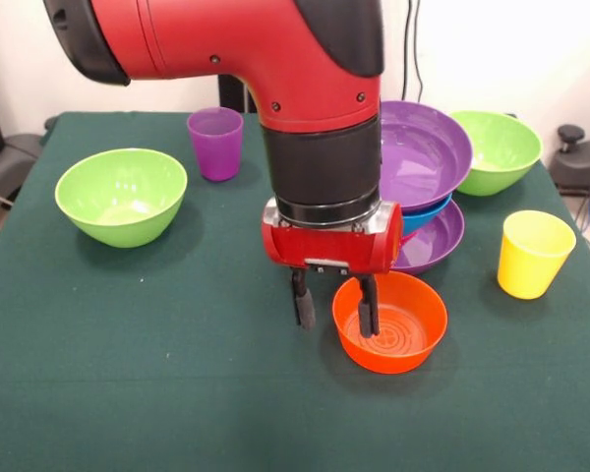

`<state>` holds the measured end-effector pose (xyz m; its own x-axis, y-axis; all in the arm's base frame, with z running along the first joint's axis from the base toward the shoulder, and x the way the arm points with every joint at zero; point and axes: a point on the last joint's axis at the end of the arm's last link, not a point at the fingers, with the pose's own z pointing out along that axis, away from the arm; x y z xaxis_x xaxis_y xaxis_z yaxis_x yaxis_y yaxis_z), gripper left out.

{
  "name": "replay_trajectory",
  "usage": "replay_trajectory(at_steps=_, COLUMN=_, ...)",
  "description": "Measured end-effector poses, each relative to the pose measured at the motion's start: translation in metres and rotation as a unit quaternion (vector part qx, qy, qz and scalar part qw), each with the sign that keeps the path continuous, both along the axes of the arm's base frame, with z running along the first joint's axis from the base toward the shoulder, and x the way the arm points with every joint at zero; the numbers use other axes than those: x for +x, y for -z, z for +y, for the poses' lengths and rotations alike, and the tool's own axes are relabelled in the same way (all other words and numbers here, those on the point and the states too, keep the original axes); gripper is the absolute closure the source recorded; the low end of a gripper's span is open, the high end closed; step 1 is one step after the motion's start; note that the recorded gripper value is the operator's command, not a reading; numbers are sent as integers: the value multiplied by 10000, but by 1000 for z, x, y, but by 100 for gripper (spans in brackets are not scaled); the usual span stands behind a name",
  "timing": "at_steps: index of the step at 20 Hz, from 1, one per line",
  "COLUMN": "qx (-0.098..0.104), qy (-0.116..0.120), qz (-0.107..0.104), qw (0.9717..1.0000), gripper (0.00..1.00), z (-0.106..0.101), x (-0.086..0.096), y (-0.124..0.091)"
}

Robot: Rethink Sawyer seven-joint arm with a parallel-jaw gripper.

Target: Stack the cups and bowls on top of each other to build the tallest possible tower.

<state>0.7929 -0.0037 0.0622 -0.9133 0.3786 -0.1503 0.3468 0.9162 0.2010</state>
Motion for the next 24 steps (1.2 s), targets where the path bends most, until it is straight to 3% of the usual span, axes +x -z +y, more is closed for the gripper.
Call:
replay_trajectory(at_steps=13, qx=-16, qy=-69, qz=-275, qw=9996, gripper=0, z=0, x=-25, y=12)
replay_trajectory(at_steps=24, qx=-247, qy=-439, qz=-477, qw=9976, gripper=0, z=5, x=-57, y=39)
